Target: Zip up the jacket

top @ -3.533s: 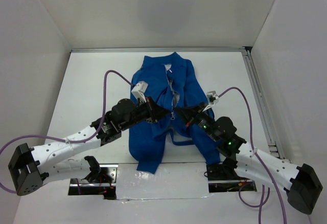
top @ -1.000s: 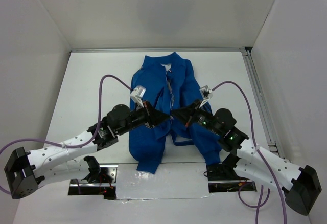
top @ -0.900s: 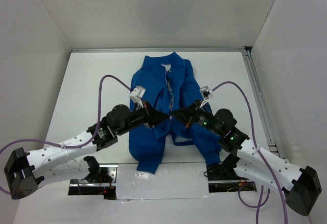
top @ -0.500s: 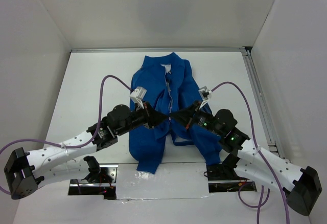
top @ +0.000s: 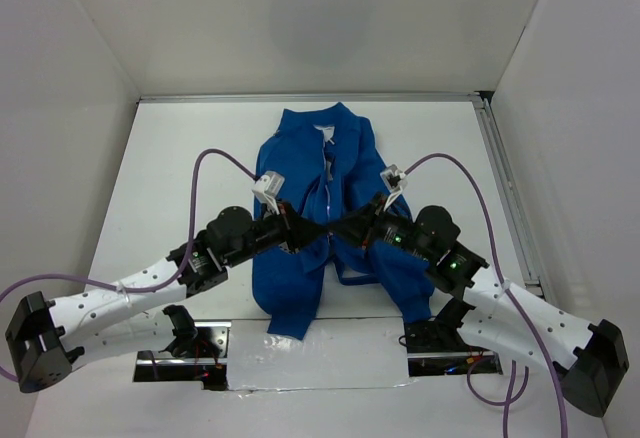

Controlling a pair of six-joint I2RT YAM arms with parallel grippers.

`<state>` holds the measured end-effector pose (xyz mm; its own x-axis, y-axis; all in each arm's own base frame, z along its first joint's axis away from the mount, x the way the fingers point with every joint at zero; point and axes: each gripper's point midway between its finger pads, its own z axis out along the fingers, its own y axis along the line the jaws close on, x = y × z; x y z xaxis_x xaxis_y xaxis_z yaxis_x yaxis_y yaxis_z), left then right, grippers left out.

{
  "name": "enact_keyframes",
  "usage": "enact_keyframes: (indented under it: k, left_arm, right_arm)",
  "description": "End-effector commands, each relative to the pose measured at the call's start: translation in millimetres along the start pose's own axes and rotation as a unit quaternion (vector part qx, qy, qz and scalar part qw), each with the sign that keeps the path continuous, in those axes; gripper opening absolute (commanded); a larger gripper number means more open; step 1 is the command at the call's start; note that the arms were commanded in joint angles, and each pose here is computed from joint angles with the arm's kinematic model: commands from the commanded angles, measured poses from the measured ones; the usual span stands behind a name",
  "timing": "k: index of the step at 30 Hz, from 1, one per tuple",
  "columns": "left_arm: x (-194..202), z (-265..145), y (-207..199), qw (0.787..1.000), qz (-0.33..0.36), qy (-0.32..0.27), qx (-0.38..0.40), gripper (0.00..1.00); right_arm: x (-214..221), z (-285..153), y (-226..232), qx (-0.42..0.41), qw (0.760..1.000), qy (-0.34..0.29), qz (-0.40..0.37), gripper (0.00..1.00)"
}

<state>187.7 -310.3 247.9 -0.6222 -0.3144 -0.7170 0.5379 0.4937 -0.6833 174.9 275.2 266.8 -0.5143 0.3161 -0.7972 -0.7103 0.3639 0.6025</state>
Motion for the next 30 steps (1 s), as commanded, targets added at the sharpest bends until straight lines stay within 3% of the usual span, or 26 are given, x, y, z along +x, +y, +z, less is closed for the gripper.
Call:
enact_keyframes:
  k: [1,3,6,11,20,30]
  left_arm:
    - [-16,-6,-29,0.998,0.009,-0.027,0.058,0.00]
    - [-16,-6,-29,0.998,0.008,-0.028,0.057,0.00]
    - [-18,-7,-28,0.998,0.009,-0.032,0.055,0.00]
    - [-17,-11,-38,0.995,0.024,-0.031,0.087,0.00]
    - [8,-23,-56,0.982,0.066,0.003,0.178,0.00]
    - [22,-19,-50,0.982,0.054,0.027,0.180,0.00]
  right_arm:
    - [-25,0,26,-0.036,0.999,-0.029,-0.029,0.27]
    - [-26,-1,26,-0.035,0.998,-0.031,-0.031,0.22]
    - [-24,-1,23,-0.028,0.999,-0.027,-0.033,0.00]
    - [-33,-1,13,0.000,0.998,-0.066,-0.010,0.00]
    - [-83,-13,5,0.019,0.974,-0.224,0.034,0.00]
    - [-98,-29,25,-0.044,0.957,-0.279,0.063,0.00]
